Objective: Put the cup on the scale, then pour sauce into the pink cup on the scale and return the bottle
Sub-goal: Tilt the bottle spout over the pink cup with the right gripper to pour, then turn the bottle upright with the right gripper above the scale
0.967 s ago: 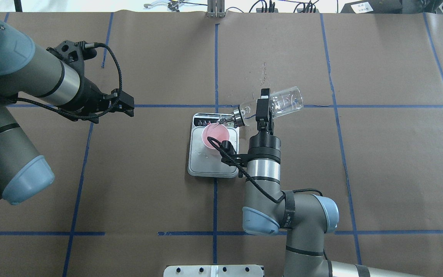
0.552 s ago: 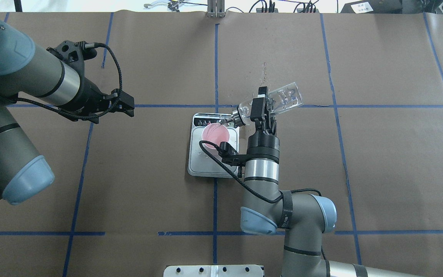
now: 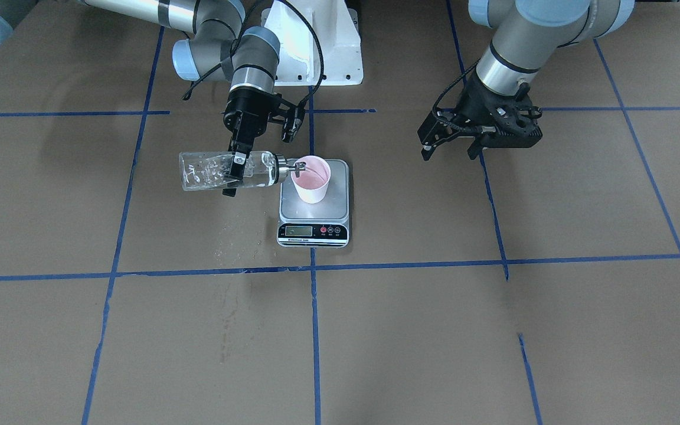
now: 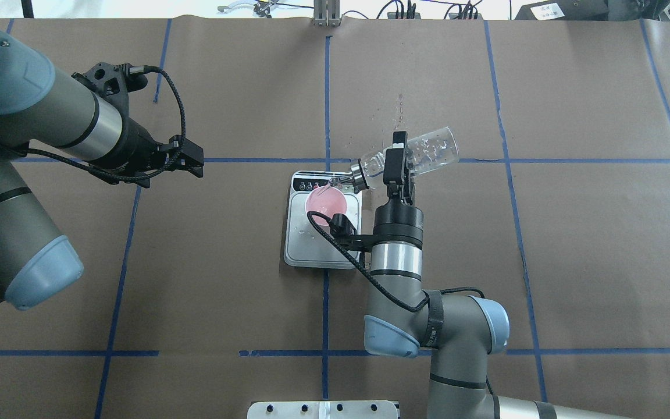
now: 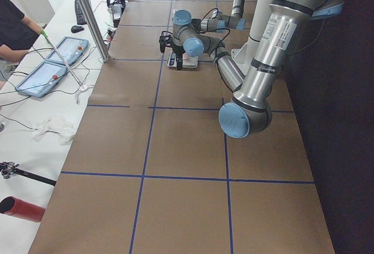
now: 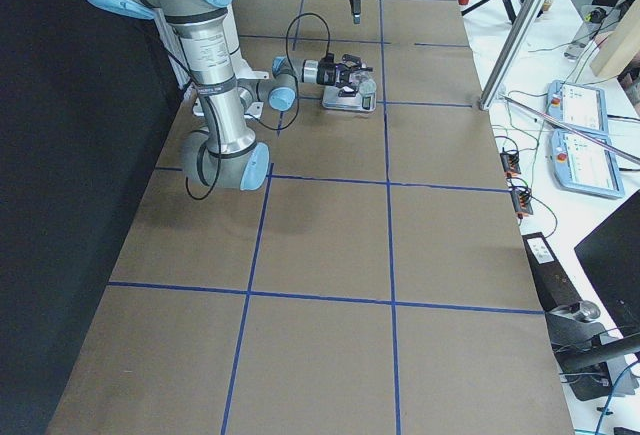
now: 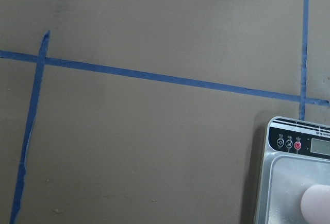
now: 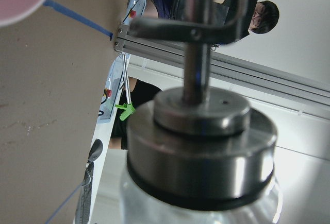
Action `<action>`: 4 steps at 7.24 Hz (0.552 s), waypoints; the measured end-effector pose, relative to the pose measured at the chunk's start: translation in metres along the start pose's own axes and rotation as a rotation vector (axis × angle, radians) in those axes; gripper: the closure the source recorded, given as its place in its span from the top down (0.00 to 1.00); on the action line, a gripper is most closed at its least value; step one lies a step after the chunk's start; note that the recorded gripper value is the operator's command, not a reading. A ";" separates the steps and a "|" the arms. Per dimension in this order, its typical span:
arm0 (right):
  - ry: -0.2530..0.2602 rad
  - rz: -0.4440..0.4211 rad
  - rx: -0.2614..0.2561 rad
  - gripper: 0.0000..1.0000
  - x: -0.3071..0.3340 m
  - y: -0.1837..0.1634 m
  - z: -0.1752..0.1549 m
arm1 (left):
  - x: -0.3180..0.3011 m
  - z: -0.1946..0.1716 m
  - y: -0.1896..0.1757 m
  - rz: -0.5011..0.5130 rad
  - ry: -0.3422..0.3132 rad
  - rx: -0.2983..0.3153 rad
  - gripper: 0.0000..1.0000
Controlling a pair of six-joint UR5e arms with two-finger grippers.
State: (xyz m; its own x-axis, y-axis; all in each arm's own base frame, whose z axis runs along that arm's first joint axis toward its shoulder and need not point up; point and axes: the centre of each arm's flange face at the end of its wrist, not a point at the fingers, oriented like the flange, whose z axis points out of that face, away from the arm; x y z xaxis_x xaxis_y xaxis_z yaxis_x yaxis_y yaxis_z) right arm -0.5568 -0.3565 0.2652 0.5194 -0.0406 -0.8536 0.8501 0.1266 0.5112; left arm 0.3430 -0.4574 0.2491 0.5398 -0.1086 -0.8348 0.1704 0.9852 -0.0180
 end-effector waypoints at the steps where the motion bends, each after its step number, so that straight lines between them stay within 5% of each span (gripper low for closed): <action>1: -0.024 0.122 0.007 0.00 -0.005 0.001 0.000 | 0.000 0.000 0.000 0.000 0.000 0.000 1.00; 4: -0.100 0.525 0.013 0.00 -0.016 0.000 -0.007 | 0.001 0.001 0.000 0.001 0.000 -0.001 1.00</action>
State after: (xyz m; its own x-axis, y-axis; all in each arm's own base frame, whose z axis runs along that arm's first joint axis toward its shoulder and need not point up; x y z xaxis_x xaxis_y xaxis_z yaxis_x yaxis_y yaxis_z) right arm -0.5657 -0.3491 0.2782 0.8803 -0.0694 -0.4693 0.4743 0.1432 0.8686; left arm 0.3443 -0.4572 0.2490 0.5403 -0.1076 -0.8346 0.1691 0.9854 -0.0176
